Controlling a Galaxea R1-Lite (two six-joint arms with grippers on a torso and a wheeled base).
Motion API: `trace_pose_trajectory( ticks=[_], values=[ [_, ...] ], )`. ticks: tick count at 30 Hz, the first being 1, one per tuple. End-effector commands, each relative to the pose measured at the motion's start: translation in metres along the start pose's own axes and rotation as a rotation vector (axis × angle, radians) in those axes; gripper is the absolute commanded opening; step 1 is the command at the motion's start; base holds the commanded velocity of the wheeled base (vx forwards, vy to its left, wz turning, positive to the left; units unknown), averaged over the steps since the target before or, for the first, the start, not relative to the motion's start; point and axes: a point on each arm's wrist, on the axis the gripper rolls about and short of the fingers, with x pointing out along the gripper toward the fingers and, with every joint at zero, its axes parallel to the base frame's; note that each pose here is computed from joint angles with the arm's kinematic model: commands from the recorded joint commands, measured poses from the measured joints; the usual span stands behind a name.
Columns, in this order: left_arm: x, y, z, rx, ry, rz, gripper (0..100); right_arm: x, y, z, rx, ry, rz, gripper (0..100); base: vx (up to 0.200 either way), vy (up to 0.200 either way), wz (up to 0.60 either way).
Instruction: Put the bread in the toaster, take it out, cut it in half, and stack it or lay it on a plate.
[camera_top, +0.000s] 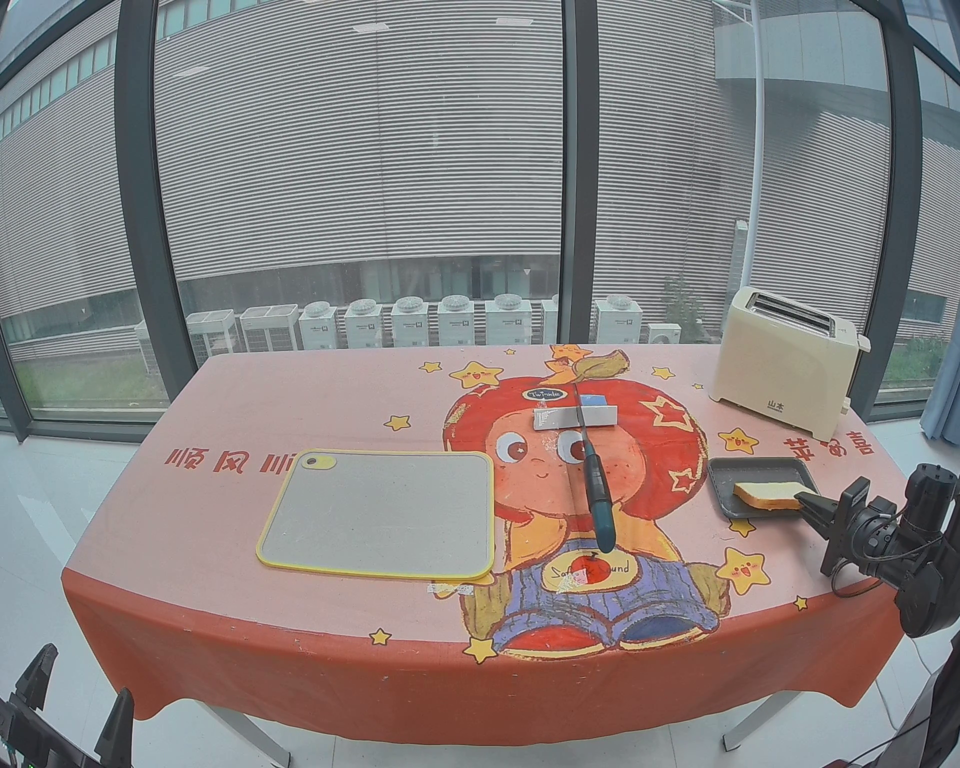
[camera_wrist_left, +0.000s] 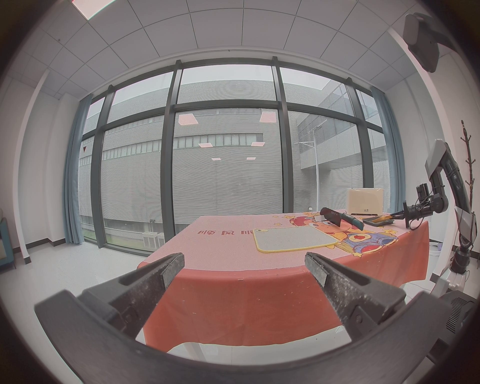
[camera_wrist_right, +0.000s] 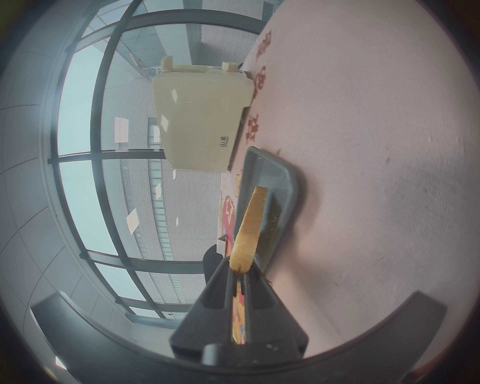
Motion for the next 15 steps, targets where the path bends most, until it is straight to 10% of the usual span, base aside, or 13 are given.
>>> trace_pose_trajectory(
  ticks=[1,15],
  values=[
    [0.001,0.000,-0.005,0.000,0.019,0.000,100,-0.008,0.017,-0.001,-0.040,-0.014,0.065,0,0.000,0.000,0.00],
    [0.001,0.000,-0.005,0.000,0.019,0.000,100,-0.013,0.044,-0.007,-0.114,-0.009,0.173,0,0.000,0.000,0.00]
  ],
)
